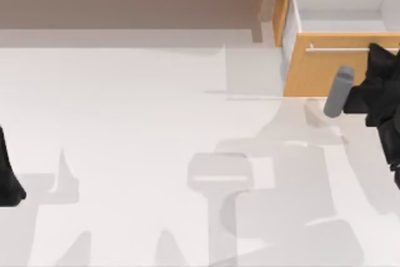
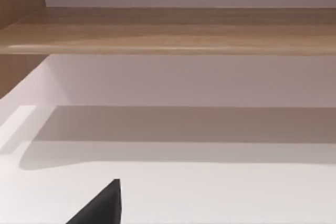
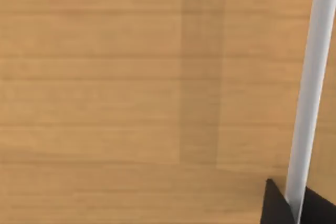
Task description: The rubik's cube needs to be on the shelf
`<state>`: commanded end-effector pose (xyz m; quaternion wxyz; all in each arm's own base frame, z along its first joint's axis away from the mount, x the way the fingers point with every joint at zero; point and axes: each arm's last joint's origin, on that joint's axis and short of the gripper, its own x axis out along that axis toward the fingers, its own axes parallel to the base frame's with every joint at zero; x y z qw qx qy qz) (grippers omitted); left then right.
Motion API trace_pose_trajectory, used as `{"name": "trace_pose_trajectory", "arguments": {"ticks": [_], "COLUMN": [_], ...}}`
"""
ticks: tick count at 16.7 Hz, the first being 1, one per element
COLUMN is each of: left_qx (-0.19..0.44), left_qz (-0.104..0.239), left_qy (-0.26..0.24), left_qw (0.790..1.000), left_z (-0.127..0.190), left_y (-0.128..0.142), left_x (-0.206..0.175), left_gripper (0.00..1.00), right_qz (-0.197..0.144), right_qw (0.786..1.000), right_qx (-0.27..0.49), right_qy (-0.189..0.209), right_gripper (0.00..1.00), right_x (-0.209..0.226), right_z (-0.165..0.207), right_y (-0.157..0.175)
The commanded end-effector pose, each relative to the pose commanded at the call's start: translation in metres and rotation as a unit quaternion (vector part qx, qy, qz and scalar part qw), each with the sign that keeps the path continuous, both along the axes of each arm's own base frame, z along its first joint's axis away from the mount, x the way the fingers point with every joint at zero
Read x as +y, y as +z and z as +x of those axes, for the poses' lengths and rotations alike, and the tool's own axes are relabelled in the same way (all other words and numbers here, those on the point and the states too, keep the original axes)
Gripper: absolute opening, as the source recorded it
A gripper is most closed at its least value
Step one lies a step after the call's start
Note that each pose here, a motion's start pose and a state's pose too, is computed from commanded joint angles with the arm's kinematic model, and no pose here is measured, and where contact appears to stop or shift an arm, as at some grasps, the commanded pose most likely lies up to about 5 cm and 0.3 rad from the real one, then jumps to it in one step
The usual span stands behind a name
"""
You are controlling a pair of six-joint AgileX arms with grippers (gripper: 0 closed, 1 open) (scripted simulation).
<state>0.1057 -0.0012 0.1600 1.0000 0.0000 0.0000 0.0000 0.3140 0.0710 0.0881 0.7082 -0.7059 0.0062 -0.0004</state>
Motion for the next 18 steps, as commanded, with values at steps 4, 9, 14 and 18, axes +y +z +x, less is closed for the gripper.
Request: {"name": "trace_pose_trajectory", "arguments": {"ticks": [4, 9, 14, 18], "left_qx": [0.0, 0.0, 0.0, 0.0], "left_qz": [0.0, 0.0, 0.0, 0.0], "left_qy": [0.0, 0.0, 0.0, 0.0], "left_qw": [1.0, 1.0, 1.0, 1.0], "left_z": [0.0, 0.0, 0.0, 0.0], "left_y": [0.0, 0.0, 0.0, 0.0], "left_x": [0.0, 0.0, 0.0, 0.0], "left_gripper": [1.0, 1.0, 1.0, 1.0], "right_qz": [0.001, 0.0, 0.0, 0.002], "right_qw": [1.0, 1.0, 1.0, 1.0], "right_qx": [-0.005, -0.001, 0.0, -0.002], "right_qy": [-0.002, -0.001, 0.0, -0.001], "right_gripper": [0.0, 0.0, 0.0, 0.0], "right_x": [0.0, 0.0, -0.001, -0.001], "right_z": [0.014, 0.048, 0.063, 0.066], "right_y": [0.002, 0.0, 0.0, 0.001]}}
